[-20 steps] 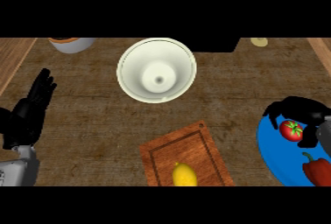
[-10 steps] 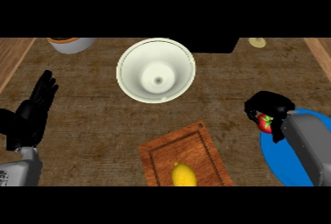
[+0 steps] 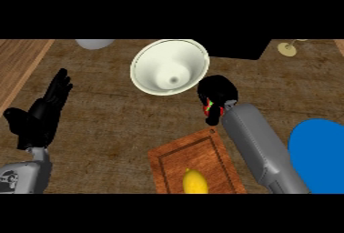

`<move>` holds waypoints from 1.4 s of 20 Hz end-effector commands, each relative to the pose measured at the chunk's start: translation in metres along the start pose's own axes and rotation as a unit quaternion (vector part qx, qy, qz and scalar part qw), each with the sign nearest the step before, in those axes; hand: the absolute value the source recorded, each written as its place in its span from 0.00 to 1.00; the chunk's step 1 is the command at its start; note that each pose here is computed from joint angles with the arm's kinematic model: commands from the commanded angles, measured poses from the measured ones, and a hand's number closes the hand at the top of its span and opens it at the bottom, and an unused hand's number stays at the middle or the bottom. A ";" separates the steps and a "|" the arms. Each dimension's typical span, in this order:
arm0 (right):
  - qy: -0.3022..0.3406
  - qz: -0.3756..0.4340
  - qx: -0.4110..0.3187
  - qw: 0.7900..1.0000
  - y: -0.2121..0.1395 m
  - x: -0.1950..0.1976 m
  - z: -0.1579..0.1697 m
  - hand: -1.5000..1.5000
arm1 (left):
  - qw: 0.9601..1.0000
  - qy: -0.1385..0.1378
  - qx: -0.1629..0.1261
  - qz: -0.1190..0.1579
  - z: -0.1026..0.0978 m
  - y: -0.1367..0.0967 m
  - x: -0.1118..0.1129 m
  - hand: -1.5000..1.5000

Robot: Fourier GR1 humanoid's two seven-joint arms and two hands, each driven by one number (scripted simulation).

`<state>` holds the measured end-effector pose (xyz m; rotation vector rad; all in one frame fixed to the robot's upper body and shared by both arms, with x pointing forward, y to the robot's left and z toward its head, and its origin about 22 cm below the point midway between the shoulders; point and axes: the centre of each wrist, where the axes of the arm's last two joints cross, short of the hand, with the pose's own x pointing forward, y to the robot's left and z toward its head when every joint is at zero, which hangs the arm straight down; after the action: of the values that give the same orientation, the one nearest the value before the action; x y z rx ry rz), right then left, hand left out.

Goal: Pick the tomato from the plate and place it in the bowl

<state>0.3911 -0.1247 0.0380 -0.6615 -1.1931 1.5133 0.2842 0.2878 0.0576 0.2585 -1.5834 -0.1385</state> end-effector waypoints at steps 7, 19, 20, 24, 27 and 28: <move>0.133 -0.021 -0.273 0.953 -0.119 0.115 0.016 1.00 | 0.999 -0.004 -0.035 -0.009 -0.010 -0.018 0.005 0.50; 0.214 -0.110 -0.380 0.893 -0.160 0.214 0.047 1.00 | 1.000 -0.008 -0.013 0.000 -0.011 -0.014 -0.002 0.50; 0.208 -0.126 -0.383 0.891 -0.153 0.206 0.039 1.00 | 1.000 -0.009 -0.009 0.001 -0.008 -0.014 0.000 0.50; 0.201 -0.161 -0.384 0.887 -0.161 0.207 0.035 1.00 | 1.000 -0.005 0.006 -0.003 -0.015 -0.011 0.007 0.50; 0.195 -0.174 -0.375 0.889 -0.151 0.191 0.019 1.00 | 1.000 -0.006 -0.002 -0.010 -0.006 -0.004 0.001 0.50; 0.196 -0.174 -0.374 0.890 -0.146 0.180 0.011 1.00 | 1.000 -0.006 0.011 -0.001 -0.011 -0.007 0.004 0.50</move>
<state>0.3722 0.0394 0.2218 -1.1643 -1.5020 0.6829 0.2970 0.2814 0.0598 0.2653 -1.5925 -0.1439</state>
